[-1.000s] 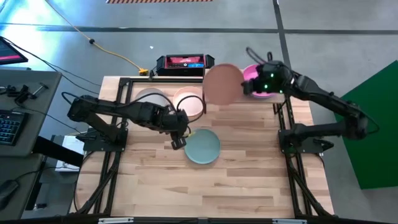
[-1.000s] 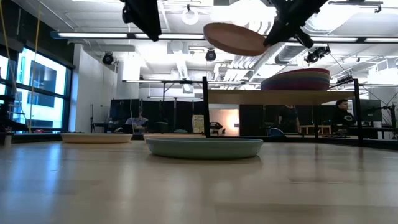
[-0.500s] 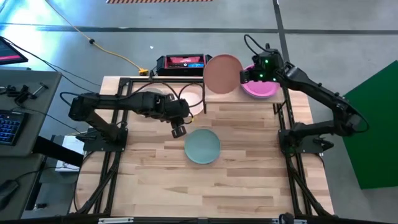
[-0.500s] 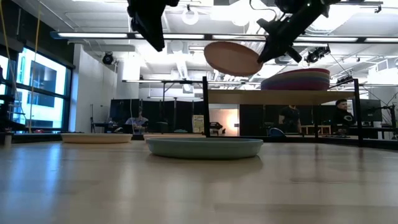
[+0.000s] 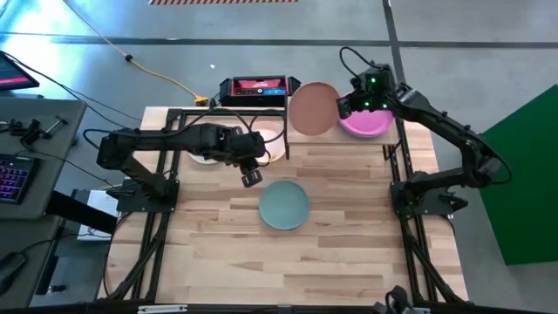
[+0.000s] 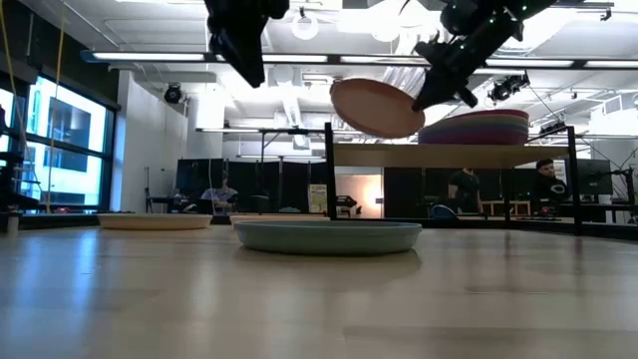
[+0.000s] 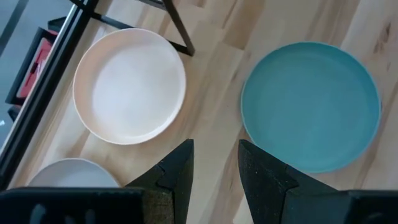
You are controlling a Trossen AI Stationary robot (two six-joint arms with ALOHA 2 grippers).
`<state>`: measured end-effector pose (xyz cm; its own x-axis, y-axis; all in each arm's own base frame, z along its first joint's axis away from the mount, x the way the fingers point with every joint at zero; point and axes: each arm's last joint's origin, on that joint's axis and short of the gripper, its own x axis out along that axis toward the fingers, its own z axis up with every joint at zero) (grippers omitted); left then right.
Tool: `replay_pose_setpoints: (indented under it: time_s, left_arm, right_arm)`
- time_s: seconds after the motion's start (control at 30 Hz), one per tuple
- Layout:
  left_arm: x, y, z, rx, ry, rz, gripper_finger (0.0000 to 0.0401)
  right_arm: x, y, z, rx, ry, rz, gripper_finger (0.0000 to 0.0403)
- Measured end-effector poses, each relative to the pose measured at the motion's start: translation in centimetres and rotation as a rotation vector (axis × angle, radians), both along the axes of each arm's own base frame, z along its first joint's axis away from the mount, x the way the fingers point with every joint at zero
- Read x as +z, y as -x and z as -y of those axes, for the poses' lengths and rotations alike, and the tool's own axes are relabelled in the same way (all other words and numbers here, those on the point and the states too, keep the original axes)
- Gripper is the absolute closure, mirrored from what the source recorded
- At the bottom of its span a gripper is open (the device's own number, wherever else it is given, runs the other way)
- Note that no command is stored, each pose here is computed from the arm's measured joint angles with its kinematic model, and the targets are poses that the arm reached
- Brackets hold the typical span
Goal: Place and stack plates onto a shelf
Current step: Put the brown plate on the shelf
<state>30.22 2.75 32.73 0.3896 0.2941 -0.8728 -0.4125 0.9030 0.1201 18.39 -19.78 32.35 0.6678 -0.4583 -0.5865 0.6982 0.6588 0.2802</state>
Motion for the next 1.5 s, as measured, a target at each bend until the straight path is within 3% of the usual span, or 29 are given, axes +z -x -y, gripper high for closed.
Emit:
replay_pose_setpoints:
  time_s: [0.57, 0.97, 1.5]
  left_arm:
    - [0.0, 0.1, -1.4, 0.148, 0.052, 0.038, 0.0286]
    - [0.0, 0.1, -1.4, 0.157, 0.056, 0.043, 0.0286]
    - [0.0, 0.1, -1.4, 0.146, 0.052, 0.040, 0.0286]
  right_arm:
    - [-1.8, -1.1, 1.4, 0.120, 0.019, -0.063, 0.0403]
    - [-3.6, -1.7, 2.3, 0.060, -0.022, -0.145, 0.0403]
    - [-3.5, -2.2, 2.8, -0.039, 0.003, -0.109, 0.0403]
